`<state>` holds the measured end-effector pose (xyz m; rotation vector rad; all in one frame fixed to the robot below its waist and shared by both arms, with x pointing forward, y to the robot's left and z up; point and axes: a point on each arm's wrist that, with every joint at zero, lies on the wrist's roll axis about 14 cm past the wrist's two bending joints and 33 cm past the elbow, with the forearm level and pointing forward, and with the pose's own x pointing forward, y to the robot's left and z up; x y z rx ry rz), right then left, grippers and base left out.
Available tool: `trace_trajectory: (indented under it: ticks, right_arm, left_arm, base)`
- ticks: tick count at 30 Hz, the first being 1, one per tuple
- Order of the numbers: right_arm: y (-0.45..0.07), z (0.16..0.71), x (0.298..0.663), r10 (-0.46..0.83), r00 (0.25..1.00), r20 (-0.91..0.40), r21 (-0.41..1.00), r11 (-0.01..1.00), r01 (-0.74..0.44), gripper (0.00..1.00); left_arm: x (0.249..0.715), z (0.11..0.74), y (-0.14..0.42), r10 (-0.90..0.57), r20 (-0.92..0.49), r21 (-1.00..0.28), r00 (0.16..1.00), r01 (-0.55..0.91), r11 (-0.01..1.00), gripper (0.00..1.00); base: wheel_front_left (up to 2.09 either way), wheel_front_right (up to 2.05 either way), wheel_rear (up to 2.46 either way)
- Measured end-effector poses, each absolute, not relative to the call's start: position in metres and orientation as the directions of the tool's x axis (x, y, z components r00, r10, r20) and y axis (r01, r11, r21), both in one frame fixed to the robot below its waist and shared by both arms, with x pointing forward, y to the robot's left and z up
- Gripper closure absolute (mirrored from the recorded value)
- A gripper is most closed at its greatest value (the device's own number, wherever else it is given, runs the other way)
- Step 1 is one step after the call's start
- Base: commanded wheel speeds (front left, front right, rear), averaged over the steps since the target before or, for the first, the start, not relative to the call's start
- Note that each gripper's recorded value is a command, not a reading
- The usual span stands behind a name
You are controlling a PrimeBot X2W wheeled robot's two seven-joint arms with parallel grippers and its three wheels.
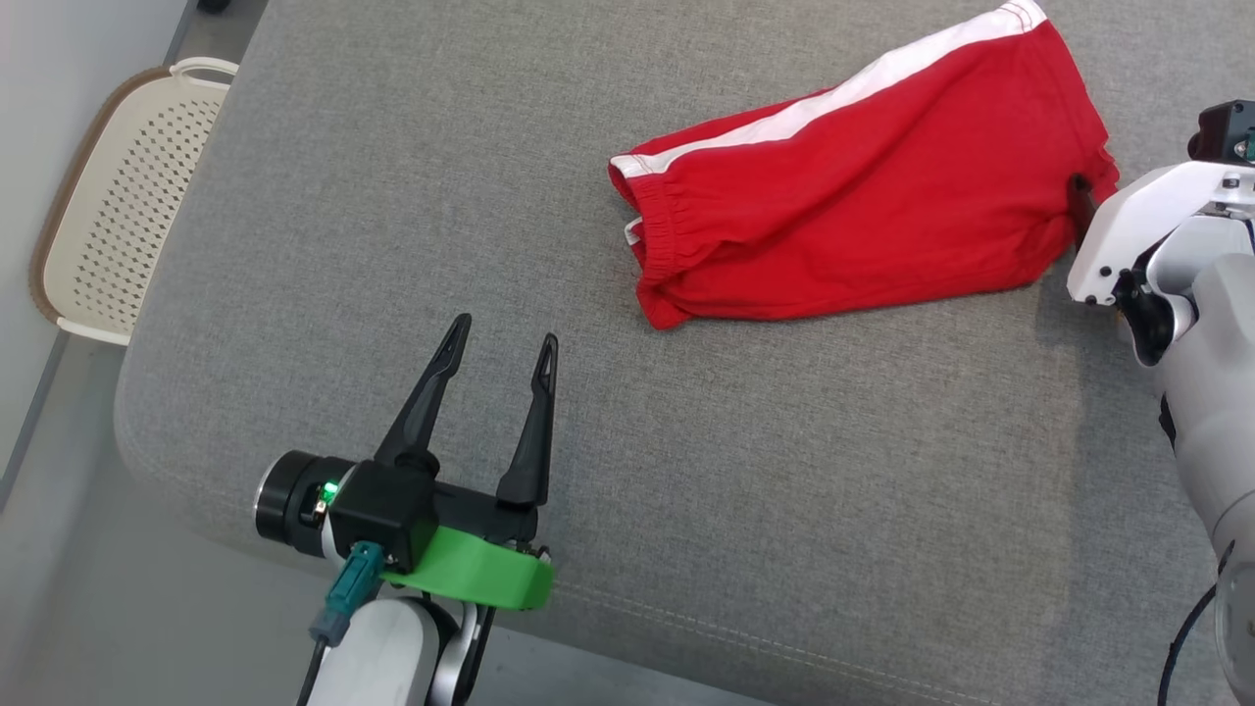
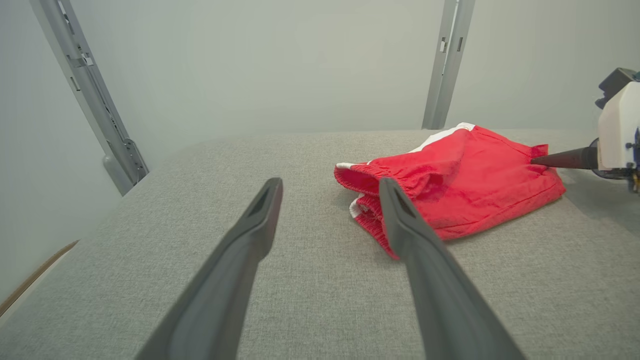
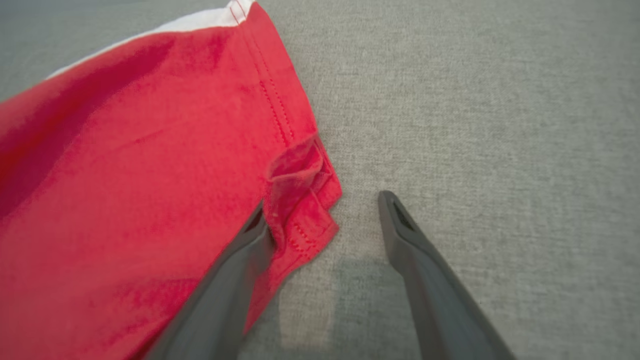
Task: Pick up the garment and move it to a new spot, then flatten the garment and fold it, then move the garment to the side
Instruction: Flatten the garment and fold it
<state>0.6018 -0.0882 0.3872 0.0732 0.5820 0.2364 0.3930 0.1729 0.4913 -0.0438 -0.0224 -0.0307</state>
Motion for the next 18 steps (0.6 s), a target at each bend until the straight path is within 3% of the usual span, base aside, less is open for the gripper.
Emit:
trace_trajectory:
  ticks: [1, 2, 4, 5, 6, 18]
  right_arm:
    - [-0.088, 0.385, 0.601, 0.242, 0.804, -0.543, 0.147, 0.970, -0.193, 0.37]
    - [-0.086, 0.383, 0.601, 0.243, 0.799, -0.549, 0.156, 0.970, -0.188, 0.54]
    - [-0.085, 0.381, 0.601, 0.245, 0.792, -0.559, 0.166, 0.969, -0.182, 0.75]
    - [-0.084, 0.380, 0.601, 0.246, 0.789, -0.564, 0.168, 0.969, -0.182, 0.92]
    - [-0.082, 0.379, 0.600, 0.248, 0.785, -0.568, 0.170, 0.968, -0.183, 1.00]
    - [-0.082, 0.384, 0.591, 0.243, 0.792, -0.560, 0.196, 0.968, -0.158, 1.00]
  left_arm:
    - [0.393, 0.490, 0.173, -0.032, 0.019, -0.041, 0.999, 0.032, 0.999, 0.00]
    - [0.393, 0.489, 0.174, -0.029, 0.015, -0.038, 0.999, 0.030, 0.999, 0.00]
    - [0.393, 0.488, 0.176, -0.027, 0.012, -0.034, 1.000, 0.028, 0.999, 0.00]
    - [0.393, 0.487, 0.177, -0.026, 0.010, -0.034, 1.000, 0.026, 0.999, 0.00]
    - [0.393, 0.486, 0.178, -0.023, 0.008, -0.034, 1.000, 0.023, 0.999, 0.00]
    - [0.392, 0.485, 0.173, -0.044, 0.003, -0.045, 0.999, 0.044, 0.998, 0.00]
  base:
    - [0.00, 0.00, 0.00]
    - [0.00, 0.00, 0.00]
    - [0.00, 0.00, 0.00]
    - [0.00, 0.00, 0.00]
    - [0.00, 0.00, 0.00]
    - [0.00, 0.00, 0.00]
